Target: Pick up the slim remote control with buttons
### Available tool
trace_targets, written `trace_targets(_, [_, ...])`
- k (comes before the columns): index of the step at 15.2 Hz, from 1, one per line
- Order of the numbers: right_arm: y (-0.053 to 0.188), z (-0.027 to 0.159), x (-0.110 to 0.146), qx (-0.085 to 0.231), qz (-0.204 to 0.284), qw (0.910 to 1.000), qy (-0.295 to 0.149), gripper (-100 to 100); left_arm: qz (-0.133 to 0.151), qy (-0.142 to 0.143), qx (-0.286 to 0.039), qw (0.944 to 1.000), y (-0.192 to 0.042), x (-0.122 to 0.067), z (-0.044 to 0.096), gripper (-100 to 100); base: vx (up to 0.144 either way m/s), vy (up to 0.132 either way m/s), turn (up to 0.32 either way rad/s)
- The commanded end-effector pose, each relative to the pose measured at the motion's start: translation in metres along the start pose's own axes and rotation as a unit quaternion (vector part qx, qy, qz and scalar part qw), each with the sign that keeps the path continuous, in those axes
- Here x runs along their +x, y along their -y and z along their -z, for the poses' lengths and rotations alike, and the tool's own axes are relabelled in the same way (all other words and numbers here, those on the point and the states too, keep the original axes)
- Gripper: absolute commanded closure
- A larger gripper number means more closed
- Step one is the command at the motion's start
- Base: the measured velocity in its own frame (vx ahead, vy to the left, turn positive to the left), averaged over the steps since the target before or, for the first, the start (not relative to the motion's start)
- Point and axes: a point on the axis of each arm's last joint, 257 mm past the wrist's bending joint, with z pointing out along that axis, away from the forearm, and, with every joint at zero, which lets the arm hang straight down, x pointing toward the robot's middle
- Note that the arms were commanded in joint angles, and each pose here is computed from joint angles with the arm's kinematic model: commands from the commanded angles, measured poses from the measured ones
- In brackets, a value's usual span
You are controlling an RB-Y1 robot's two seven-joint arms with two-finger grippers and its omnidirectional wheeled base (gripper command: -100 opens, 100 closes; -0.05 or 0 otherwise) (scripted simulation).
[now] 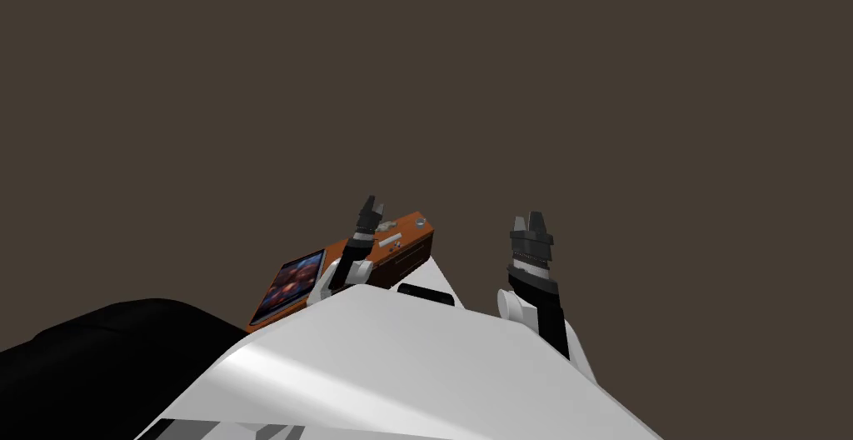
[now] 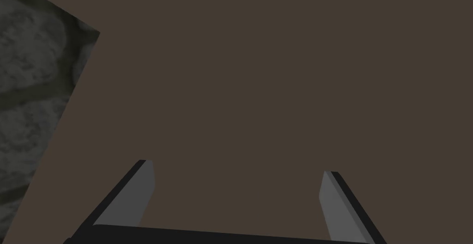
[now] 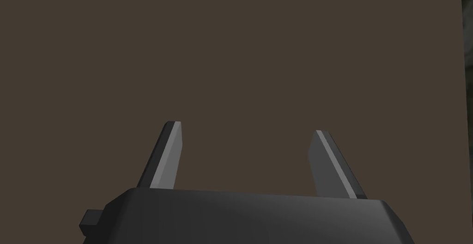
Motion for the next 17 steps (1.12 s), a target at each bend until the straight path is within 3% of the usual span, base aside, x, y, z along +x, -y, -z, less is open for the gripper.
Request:
trace_targets(1, [0.0,0.0,0.0,0.0,0.0,1.0,0.0,0,-0.002,-0.008,-0.018,0.9998,-0.014,-0.003,0.0,-100,0.002,-0.008,-0.063])
trace_targets(5, [0.0,0.0,0.0,0.0,0.0,1.0,0.0,0,-0.004,-0.02,-0.093,0.9955,-0.072,-0.016,0.007,-100,0.004,-0.012,-0.105])
trace_targets(6, [0.0,0.0,0.0,0.0,0.0,1.0,0.0,0,-0.004,-0.02,-0.093,0.9955,-0.072,-0.016,0.007,-100,0.004,-0.011,-0.078])
trace_targets(7, [0.0,0.0,0.0,0.0,0.0,1.0,0.0,0,-0.004,-0.02,-0.121,0.9925,-0.093,-0.023,0.011,-100,0.006,-0.012,-0.111])
trace_targets(8, [0.0,0.0,0.0,0.0,0.0,1.0,0.0,0,-0.004,-0.02,-0.122,0.9923,-0.094,-0.023,0.011,-100,0.005,-0.01,-0.093])
trace_targets(9, [0.0,0.0,0.0,0.0,0.0,1.0,0.0,0,-0.003,-0.019,-0.149,0.9887,-0.115,-0.031,0.016,-100,0.005,-0.011,-0.086])
trace_targets(12, [0.0,0.0,0.0,0.0,0.0,1.0,0.0,0,-0.003,-0.014,-0.187,0.9823,-0.141,-0.042,0.024,-100,0.006,-0.012,-0.115])
trace_targets(13, [0.0,0.0,0.0,0.0,0.0,1.0,0.0,0,-0.001,-0.009,-0.213,0.977,-0.16,-0.052,0.028,-100,0.007,-0.012,-0.121])
trace_targets(15, [0.0,0.0,0.0,0.0,0.0,1.0,0.0,0,-0.001,-0.008,-0.221,0.9754,-0.165,-0.053,0.032,-100,0.007,-0.008,-0.07])
trace_targets(16, [0.0,0.0,0.0,0.0,0.0,1.0,0.0,0,0.002,-0.001,-0.246,0.9693,-0.181,-0.064,0.036,-100,0.007,-0.009,-0.112])
trace_targets(17, [0.0,0.0,0.0,0.0,0.0,1.0,0.0,0,0.001,0.0,-0.253,0.9675,-0.187,-0.065,0.04,-100,0.007,-0.007,-0.103])
